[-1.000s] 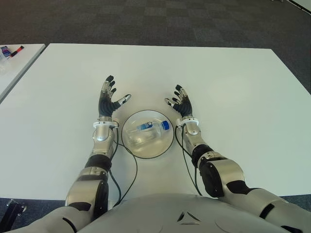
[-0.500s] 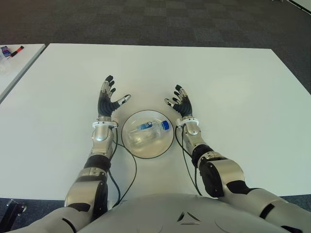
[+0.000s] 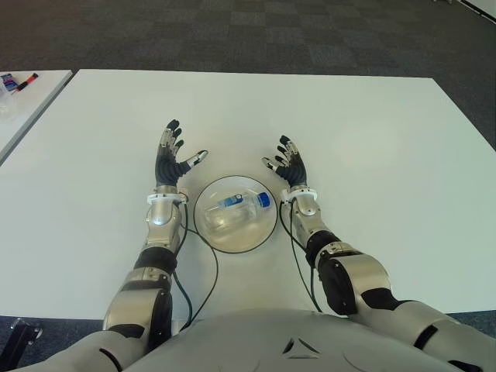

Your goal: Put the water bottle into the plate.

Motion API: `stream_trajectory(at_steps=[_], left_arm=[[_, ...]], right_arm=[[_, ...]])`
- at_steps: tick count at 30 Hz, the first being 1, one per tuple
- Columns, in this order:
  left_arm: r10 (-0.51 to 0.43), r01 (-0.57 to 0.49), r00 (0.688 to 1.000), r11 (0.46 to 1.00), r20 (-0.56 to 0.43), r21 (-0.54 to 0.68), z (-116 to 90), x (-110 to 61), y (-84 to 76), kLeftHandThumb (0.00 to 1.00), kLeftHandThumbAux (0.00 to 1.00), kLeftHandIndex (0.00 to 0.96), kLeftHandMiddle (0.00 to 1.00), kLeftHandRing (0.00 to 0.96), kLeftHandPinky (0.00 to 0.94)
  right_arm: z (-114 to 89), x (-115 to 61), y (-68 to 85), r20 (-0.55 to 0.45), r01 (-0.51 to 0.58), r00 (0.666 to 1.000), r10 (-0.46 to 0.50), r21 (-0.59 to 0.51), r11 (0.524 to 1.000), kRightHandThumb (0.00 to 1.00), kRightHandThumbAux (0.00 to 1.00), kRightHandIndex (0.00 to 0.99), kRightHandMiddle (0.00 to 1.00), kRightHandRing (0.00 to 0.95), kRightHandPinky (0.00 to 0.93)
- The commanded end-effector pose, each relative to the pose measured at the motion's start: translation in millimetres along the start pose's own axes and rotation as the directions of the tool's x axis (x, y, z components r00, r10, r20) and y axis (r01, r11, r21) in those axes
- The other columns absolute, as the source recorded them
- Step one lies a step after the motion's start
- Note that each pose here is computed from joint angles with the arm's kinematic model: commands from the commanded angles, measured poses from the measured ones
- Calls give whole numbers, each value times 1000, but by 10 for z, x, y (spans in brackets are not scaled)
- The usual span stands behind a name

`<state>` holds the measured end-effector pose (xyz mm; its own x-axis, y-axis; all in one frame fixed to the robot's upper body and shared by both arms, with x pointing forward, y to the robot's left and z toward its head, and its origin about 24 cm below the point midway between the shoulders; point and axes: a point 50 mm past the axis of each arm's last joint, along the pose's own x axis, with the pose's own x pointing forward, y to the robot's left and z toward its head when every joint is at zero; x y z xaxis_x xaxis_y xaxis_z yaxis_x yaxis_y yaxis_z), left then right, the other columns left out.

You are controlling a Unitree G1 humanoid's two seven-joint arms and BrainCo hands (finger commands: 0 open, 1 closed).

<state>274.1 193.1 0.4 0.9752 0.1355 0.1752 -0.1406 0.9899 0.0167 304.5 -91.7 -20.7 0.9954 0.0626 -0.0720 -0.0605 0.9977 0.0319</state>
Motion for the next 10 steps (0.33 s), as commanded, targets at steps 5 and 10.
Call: stream_trajectory(at_steps=[5, 10], left_arm=[[-8, 8, 1000, 1000, -20, 7, -26, -22, 20, 11, 887, 22, 29, 42, 72], [-10, 10, 1000, 1000, -17, 2, -21, -21, 17, 15, 880, 27, 37, 45, 71]], right_arm=[[-42, -41, 244, -33, -38, 999, 39, 57, 998, 8, 929, 85, 67, 80, 141], [-43, -39, 253, -38, -38, 998, 41, 64, 997, 22, 932, 86, 67, 81, 142]])
